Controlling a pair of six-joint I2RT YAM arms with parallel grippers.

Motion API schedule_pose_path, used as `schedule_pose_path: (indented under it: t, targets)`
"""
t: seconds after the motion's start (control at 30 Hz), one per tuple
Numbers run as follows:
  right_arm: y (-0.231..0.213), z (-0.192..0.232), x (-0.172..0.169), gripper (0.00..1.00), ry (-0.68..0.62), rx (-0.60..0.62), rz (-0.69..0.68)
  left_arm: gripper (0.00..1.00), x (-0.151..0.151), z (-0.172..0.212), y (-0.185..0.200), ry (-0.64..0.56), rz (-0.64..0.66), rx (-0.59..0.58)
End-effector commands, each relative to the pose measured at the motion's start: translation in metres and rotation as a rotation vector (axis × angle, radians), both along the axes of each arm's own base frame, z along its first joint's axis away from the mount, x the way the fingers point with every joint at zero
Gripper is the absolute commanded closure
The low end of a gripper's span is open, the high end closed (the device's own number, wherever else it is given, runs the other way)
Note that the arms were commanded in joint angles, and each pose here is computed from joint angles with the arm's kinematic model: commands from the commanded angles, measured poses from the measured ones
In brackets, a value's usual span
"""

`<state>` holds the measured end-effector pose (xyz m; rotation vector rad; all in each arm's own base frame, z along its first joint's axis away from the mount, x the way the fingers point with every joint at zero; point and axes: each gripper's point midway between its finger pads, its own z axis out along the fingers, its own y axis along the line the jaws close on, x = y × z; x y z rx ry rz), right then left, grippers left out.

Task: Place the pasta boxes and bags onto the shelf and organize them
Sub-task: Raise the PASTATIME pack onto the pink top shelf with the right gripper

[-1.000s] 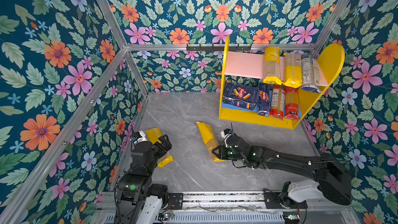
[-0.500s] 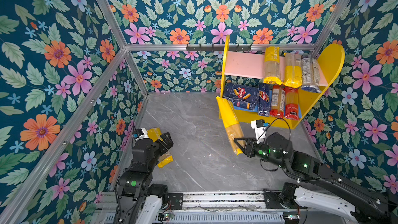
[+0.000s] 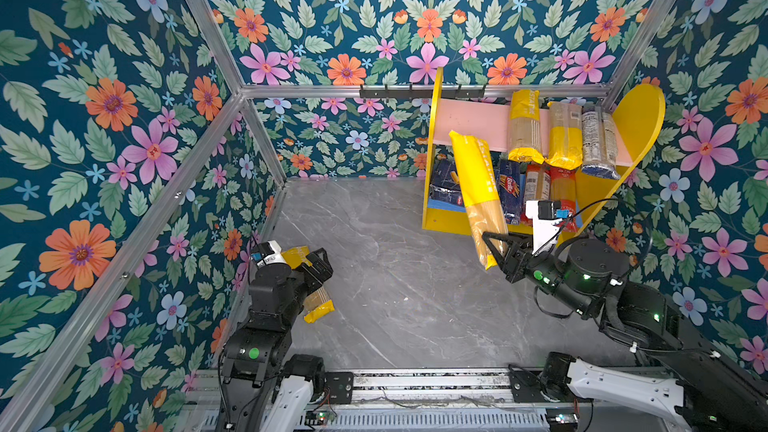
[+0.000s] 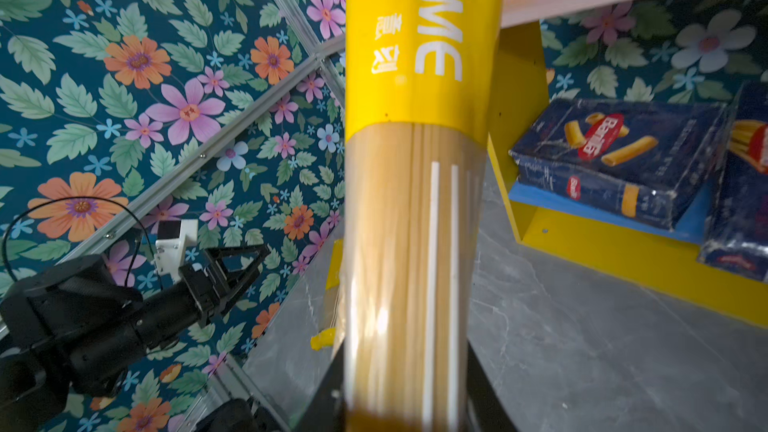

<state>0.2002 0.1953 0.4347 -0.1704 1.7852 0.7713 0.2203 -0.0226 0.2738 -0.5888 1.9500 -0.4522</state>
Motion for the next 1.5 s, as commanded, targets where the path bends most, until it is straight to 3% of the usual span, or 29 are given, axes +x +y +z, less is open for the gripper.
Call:
schedule_pose_path:
  t: [0.0, 0.27, 0.53, 0.93, 1.47]
  targets:
    - [-0.019, 0.061, 0.017, 1.0, -0.211, 0.0, -0.145, 0.01, 0.001, 0.009, 0.003, -0.029, 0.008, 0.019]
    - [-0.034, 0.139, 0.055, 1.0, -0.423, -0.077, -0.427, 0.01, 0.001, 0.011, 0.005, -0.032, 0.018, 0.033]
    - [-0.063, 0.138, 0.142, 1.0, -0.323, -0.075, -0.591, 0.01, 0.003, 0.008, 0.009, -0.03, 0.031, 0.056]
    - [-0.038, 0.125, 0.237, 1.0, -0.241, -0.168, -0.618, 0.01, 0.003, 0.008, 0.014, -0.023, 0.056, 0.085]
    - [-0.047, 0.079, 0.265, 1.0, -0.096, -0.202, -0.662, 0.01, 0.001, 0.004, 0.016, -0.019, 0.061, 0.093]
